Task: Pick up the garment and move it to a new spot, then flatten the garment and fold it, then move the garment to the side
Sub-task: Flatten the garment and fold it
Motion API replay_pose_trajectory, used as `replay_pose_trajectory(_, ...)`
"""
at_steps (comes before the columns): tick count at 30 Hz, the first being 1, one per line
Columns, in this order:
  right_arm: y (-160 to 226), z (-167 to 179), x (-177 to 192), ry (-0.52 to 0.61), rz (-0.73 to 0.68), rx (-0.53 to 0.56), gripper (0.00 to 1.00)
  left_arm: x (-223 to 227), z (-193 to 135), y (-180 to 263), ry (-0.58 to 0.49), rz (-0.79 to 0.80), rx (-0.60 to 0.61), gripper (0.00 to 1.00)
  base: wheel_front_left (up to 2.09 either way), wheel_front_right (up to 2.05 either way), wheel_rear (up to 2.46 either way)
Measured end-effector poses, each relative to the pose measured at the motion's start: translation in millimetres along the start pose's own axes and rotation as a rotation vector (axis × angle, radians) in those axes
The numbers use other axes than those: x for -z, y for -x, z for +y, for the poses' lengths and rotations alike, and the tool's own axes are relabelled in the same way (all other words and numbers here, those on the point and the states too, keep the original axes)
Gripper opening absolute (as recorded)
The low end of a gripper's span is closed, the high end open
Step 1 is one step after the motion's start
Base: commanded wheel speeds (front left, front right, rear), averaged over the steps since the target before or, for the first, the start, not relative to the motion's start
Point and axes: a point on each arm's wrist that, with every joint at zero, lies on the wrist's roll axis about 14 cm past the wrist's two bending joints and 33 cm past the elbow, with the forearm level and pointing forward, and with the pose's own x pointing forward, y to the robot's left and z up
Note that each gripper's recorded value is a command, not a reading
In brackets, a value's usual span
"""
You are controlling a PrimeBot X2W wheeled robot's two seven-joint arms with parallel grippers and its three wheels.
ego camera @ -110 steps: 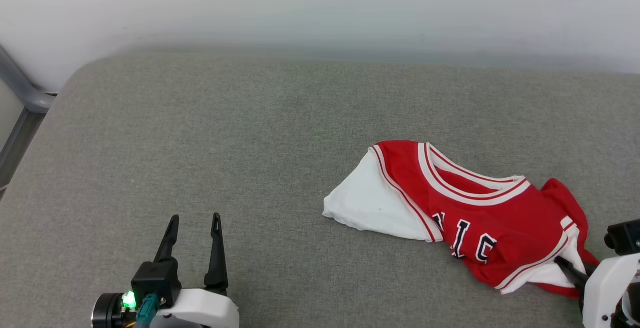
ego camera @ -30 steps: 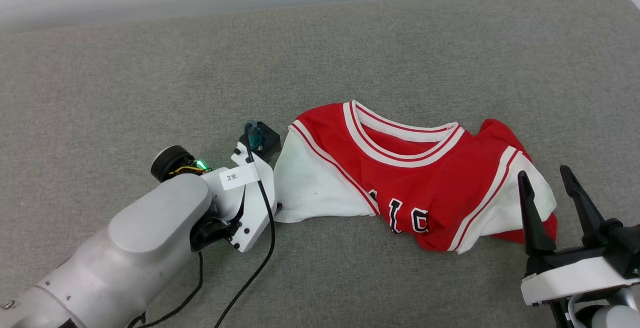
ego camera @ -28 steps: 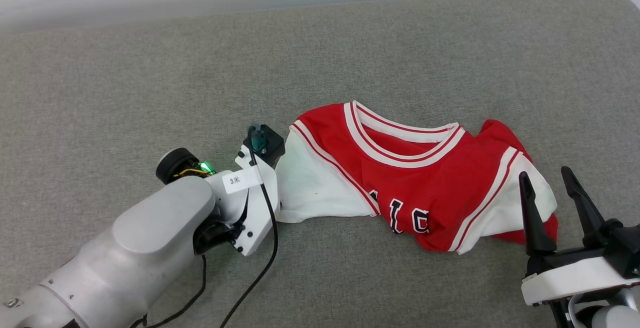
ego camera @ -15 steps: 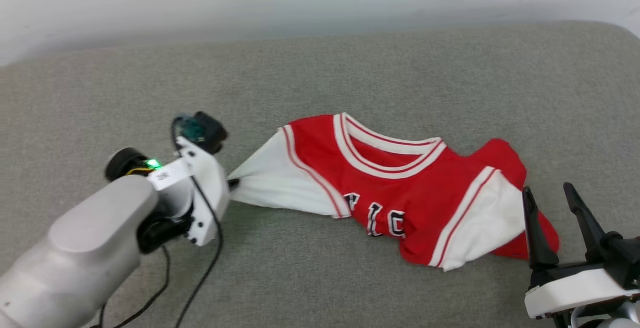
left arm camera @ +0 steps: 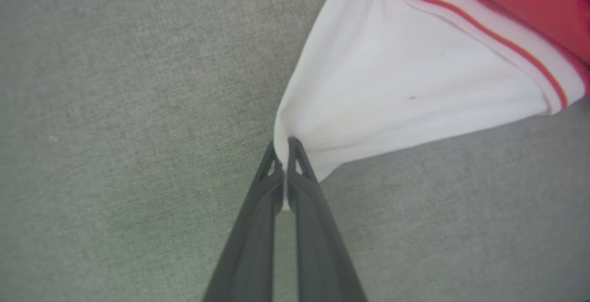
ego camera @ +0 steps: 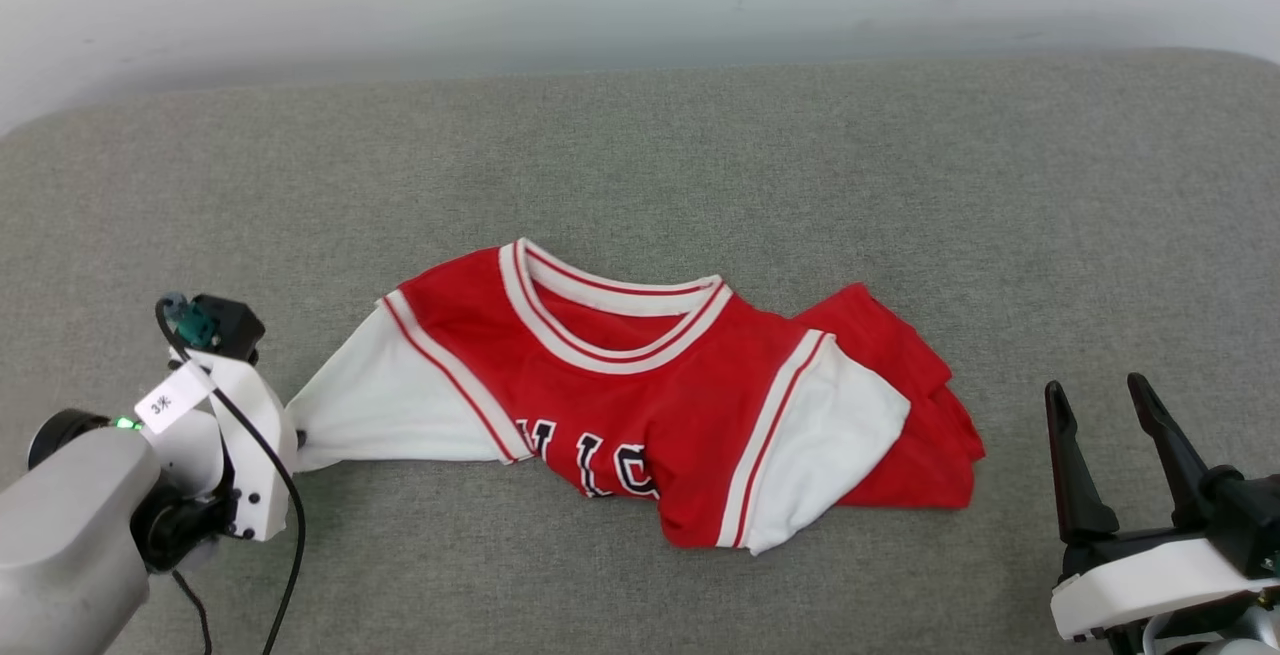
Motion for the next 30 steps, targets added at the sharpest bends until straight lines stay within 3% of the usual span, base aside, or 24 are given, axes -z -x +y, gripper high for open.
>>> replay_pose_trajectory(7,1.5,-1.3,0.8,0.003,0.011,0.001,1.0,13.8,-0.9,-6.1,0.039,0.004,-0.009,0.0,0.0,0.0,0.0)
replay_pose_trajectory(8,1.7,-1.5,-0.8,0.006,0.007,0.0,1.0,11.2,-1.9,-5.9,0.036,-0.017,-0.011,0.12,0.0,0.0,0.0)
replay_pose_trajectory(9,1.8,-1.6,-2.5,0.008,0.004,-0.002,1.0,7.8,-1.4,-5.1,0.027,-0.042,-0.018,0.75,0.0,0.0,0.0)
replay_pose_trajectory(10,1.9,-1.7,-4.9,0.011,-0.002,-0.005,1.0,3.0,-1.8,-4.0,0.019,-0.075,-0.023,1.0,0.0,0.0,0.0)
replay_pose_trajectory(22,-28.3,4.4,-68.4,0.108,-0.143,-0.108,1.0,-63.0,-7.3,37.9,0.003,-0.593,-0.124,1.0,0.0,0.0,0.0)
replay_pose_trajectory(30,-64.7,35.1,-107.4,0.216,-0.148,-0.276,1.0,-69.4,-15.1,67.1,0.027,-0.768,-0.219,1.0,0.0,0.0,0.0)
